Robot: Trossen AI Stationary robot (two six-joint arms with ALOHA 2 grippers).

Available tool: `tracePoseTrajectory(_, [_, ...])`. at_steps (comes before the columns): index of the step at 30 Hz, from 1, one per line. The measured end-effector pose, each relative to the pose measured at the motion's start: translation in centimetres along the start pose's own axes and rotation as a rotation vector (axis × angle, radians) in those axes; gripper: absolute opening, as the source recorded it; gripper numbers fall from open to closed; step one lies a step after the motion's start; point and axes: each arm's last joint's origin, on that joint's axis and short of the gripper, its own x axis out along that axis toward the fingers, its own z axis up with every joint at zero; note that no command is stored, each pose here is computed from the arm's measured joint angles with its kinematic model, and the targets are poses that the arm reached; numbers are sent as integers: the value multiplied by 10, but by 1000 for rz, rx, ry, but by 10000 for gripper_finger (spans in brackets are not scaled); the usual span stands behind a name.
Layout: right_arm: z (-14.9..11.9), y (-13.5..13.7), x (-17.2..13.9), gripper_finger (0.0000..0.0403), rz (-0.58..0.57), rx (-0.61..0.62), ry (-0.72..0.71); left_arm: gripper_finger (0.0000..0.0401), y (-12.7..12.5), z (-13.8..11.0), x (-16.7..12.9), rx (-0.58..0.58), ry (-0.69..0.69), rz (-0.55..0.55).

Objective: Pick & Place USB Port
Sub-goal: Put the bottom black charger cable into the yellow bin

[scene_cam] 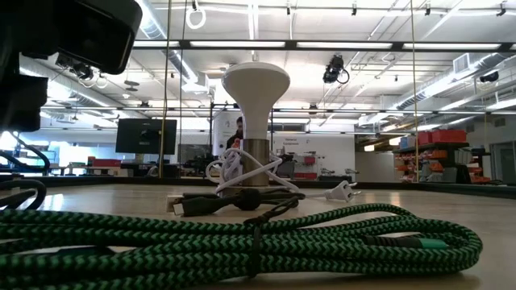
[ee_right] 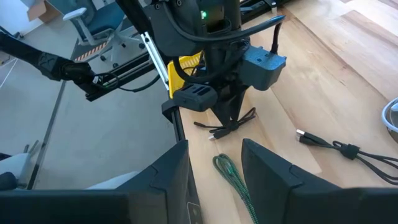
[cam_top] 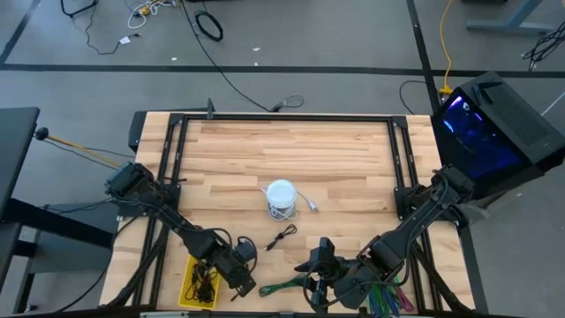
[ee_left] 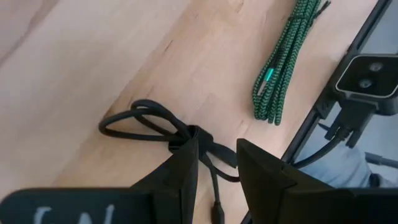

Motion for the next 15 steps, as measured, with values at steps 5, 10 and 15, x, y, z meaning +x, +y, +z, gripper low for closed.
tracePoseTrajectory(5, [0,0,0,151,0,0,0,115,3,0,0,6,6,32])
tracePoseTrajectory(10, [0,0,0,151,0,0,0,115,12,1,0,6,-5,120])
tracePoseTrajectory(15, [0,0,0,151,0,0,0,115,14,11,0,16,-45,127])
